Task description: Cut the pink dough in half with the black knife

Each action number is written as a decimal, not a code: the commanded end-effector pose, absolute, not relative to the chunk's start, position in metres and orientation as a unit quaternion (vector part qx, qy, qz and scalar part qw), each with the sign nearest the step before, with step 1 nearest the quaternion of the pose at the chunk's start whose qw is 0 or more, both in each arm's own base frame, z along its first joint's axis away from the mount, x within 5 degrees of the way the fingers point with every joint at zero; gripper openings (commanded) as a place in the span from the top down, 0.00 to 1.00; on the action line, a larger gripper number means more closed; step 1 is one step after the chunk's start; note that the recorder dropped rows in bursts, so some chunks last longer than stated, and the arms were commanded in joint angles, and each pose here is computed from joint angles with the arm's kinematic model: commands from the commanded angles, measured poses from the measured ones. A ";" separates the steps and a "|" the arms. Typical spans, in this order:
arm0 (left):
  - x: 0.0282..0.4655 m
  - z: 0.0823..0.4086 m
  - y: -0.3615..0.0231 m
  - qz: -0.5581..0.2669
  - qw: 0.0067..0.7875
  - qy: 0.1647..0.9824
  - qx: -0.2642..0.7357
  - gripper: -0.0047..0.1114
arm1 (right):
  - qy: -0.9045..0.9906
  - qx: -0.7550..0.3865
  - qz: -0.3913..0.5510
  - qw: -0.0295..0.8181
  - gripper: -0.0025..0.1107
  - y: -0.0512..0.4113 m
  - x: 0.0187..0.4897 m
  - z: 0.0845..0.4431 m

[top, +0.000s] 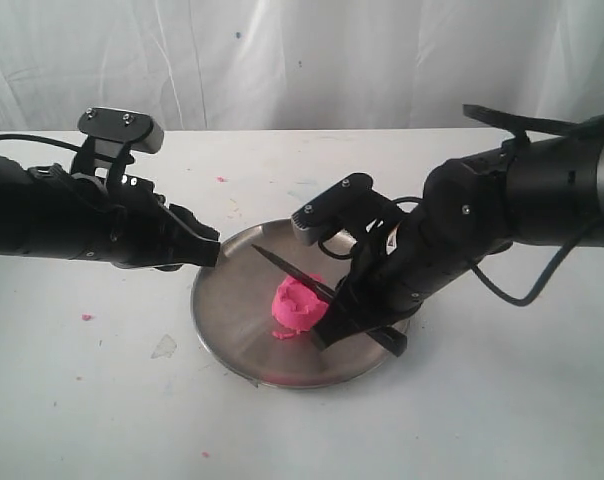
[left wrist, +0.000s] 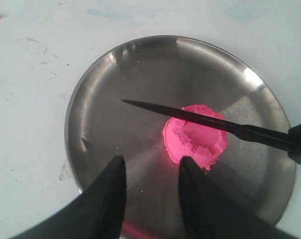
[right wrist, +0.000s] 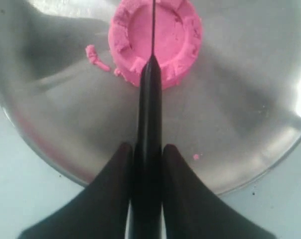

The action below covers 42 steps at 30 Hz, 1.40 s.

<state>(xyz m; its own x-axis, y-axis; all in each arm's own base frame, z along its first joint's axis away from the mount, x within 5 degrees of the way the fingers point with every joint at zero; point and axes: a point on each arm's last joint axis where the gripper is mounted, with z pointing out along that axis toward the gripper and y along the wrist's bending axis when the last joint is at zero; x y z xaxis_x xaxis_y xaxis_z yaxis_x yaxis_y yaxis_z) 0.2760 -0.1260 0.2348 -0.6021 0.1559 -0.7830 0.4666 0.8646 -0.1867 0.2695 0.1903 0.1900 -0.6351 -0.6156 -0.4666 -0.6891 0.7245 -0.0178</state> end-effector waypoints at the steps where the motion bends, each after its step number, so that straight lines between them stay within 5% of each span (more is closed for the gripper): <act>1: 0.275 0.236 -0.126 -0.195 0.408 0.874 0.176 0.61 | 0.899 -0.363 0.082 0.229 0.98 0.193 0.279 0.193; 9: 0.287 0.237 -0.133 -0.202 0.408 0.871 0.183 0.62 | 0.901 -0.364 0.078 0.224 0.98 0.194 0.282 0.186; 18: 0.314 0.244 -0.130 -0.259 0.380 0.853 0.246 0.96 | 0.902 -0.364 0.078 0.218 0.98 0.194 0.281 0.185; 28: 0.349 0.229 -0.078 -0.435 0.328 0.820 0.174 0.96 | 0.902 -0.365 0.077 0.217 0.98 0.194 0.281 0.185; 34: 0.361 0.203 -0.087 -0.515 0.292 0.791 0.157 0.96 | 0.903 -0.366 0.076 0.212 0.98 0.193 0.280 0.185; 42: 0.368 0.189 -0.103 -0.521 0.277 0.789 0.173 0.96 | 0.901 -0.370 0.073 0.216 0.98 0.193 0.281 0.186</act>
